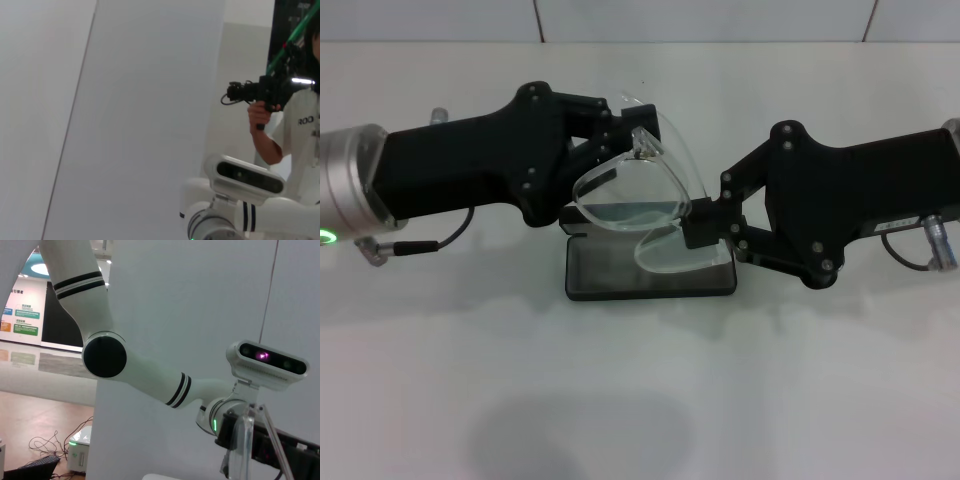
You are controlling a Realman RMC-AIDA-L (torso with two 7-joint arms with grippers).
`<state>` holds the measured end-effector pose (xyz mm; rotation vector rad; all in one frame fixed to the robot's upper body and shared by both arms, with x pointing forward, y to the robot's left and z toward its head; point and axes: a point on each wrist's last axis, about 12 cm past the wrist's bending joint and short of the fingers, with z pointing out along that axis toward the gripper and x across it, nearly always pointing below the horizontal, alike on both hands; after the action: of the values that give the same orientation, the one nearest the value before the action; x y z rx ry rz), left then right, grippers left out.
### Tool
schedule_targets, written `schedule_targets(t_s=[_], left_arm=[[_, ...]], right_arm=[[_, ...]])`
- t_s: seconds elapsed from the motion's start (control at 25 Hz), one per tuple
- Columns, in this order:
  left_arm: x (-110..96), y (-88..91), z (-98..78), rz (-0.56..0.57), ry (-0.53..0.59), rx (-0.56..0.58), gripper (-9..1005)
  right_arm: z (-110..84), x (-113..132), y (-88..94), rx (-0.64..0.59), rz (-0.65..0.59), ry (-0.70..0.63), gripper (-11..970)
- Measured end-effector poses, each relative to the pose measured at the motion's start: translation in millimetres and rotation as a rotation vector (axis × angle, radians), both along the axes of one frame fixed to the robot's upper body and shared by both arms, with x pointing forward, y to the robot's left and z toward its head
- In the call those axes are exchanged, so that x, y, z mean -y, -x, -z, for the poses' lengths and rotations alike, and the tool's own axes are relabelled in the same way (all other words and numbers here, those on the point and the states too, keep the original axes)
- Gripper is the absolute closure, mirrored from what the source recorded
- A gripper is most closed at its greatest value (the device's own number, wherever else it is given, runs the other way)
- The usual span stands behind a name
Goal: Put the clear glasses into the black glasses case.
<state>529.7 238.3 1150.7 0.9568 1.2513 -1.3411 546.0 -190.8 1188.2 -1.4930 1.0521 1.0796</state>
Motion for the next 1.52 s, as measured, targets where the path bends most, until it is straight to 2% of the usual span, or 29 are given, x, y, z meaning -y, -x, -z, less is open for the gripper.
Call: schedule_targets(t_s=[0.8, 1.0, 1.2, 1.52], left_arm=[[2, 5.0, 1.2, 0.045, 0.003, 0.011, 953], [-3, 3.5, 2.9, 0.0, 0.038, 0.019, 953], [-18, 0.3, 1.2, -0.1, 0.094, 0.029, 953], [-33, -0.8, 2.2, -0.191, 0.142, 0.015, 953]], right_arm=[[2.1, 1, 0.7, -0.009, -0.001, -0.008, 902], [2.7, 1, 1.4, -0.008, 0.0, -0.012, 902], [3.4, 2, 1.6, -0.01, 0.003, -0.012, 902], [3.9, 3, -2.5, -0.006, 0.045, -0.014, 902]])
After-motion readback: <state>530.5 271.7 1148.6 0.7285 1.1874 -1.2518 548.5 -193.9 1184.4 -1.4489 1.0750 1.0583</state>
